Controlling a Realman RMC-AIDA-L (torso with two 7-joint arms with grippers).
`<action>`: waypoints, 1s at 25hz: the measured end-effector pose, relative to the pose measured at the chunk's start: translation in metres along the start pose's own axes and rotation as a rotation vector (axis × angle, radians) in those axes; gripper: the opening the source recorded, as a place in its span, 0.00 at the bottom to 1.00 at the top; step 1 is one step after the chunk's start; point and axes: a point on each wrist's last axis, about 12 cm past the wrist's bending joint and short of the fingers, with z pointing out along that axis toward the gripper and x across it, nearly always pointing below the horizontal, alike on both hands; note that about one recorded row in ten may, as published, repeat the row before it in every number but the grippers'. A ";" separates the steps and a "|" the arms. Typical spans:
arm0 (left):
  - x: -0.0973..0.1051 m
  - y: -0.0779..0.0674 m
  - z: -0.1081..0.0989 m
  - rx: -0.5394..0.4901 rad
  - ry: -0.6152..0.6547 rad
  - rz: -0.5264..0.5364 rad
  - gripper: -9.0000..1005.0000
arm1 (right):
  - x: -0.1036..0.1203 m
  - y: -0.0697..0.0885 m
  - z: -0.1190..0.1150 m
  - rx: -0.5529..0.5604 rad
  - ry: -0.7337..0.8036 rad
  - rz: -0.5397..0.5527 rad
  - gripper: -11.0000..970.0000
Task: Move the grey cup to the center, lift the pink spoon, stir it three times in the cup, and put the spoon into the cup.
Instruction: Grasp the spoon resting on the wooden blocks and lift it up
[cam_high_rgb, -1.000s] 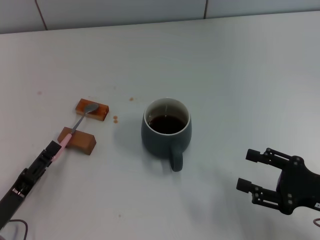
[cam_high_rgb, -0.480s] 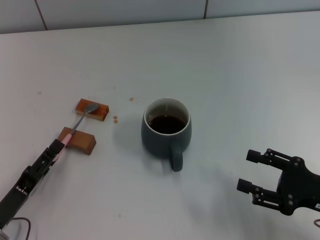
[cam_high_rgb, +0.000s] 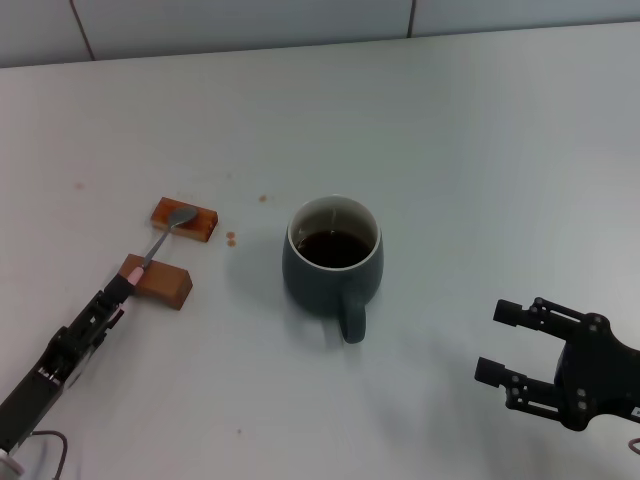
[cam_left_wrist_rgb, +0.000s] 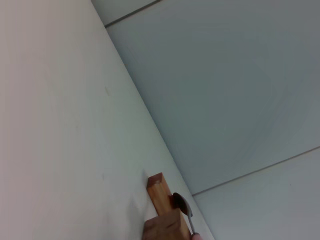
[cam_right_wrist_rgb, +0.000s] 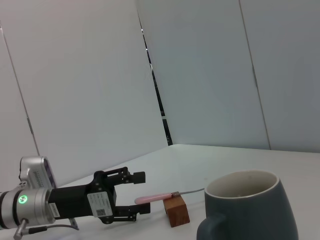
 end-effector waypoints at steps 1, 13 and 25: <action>0.000 0.000 0.000 0.001 0.001 -0.002 0.80 | 0.000 0.000 0.000 0.000 0.000 0.000 0.77; 0.000 -0.002 0.004 0.012 0.010 -0.027 0.80 | 0.000 0.000 0.001 0.001 0.001 0.001 0.77; 0.001 -0.002 0.008 0.012 0.023 -0.034 0.79 | 0.000 0.000 0.001 -0.002 -0.001 -0.001 0.77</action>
